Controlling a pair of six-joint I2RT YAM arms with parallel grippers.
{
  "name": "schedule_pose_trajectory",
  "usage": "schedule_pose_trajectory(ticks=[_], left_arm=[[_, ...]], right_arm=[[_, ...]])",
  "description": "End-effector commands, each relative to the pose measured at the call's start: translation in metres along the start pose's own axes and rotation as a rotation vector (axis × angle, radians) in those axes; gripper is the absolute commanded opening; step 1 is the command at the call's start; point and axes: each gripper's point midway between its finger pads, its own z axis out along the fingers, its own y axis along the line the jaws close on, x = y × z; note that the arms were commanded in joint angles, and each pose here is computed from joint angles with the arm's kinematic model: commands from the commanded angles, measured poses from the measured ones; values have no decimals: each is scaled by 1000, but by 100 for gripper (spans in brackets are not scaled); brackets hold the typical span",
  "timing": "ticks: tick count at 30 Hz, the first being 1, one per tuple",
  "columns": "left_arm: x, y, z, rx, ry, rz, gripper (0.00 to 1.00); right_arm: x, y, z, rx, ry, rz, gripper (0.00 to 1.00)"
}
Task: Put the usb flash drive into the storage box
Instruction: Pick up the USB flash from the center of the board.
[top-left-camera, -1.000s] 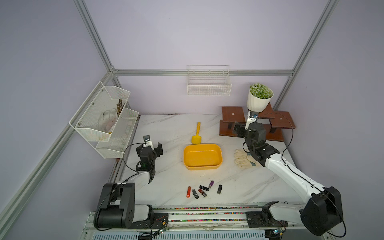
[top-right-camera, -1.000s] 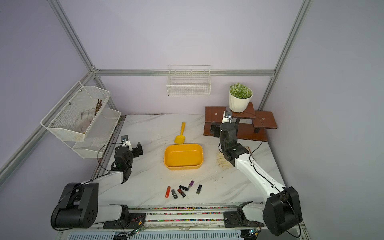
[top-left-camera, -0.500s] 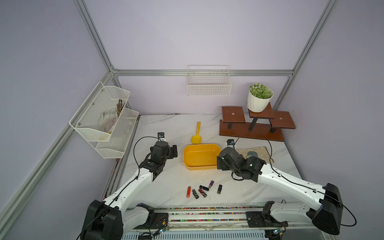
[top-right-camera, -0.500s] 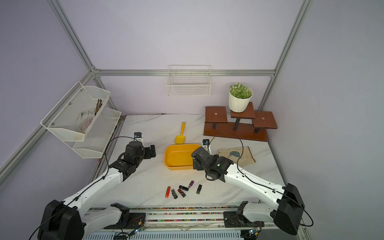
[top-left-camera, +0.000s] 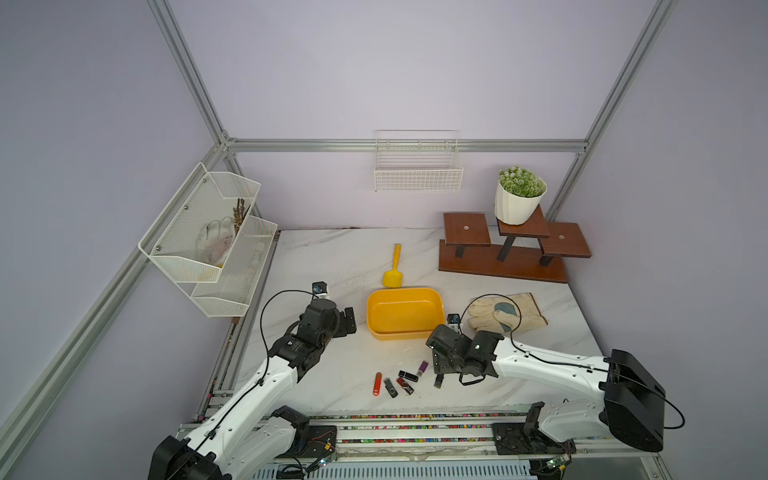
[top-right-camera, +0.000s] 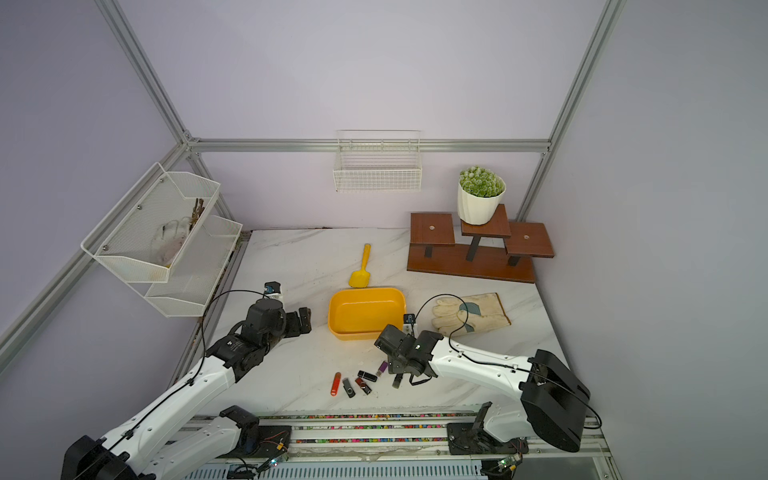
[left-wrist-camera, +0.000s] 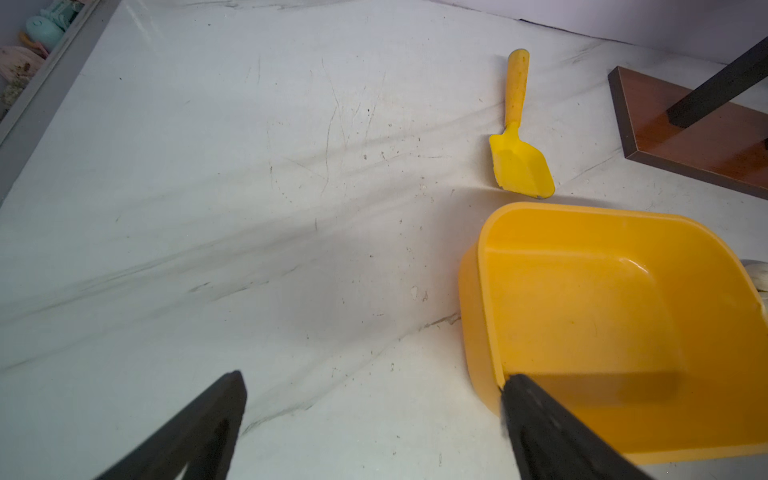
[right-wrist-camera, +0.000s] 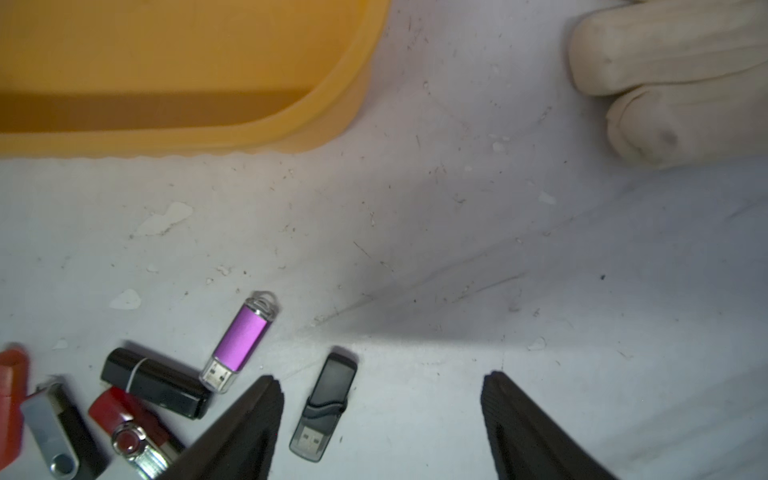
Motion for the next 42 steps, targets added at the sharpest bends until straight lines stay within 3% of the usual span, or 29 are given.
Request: schedule_pose_trajectory(ticks=[1,6,21,26,42], left_arm=[[3,-5,-1,14,10,-14,100],[7,-7,0,12,15,1,100],[15,-8,1,8,38,21,100],[16,-8,1,9,40,21,100],[22,-6,2,-1,56,35,100]], right_arm=[[7,10,8,-7,38,5,77],[15,17,15,-8,60,-4,71],[35,36,18,-22,88,-18,67],[42,31,26,19,108,-24,60],[54,17,28,59,132,23,53]])
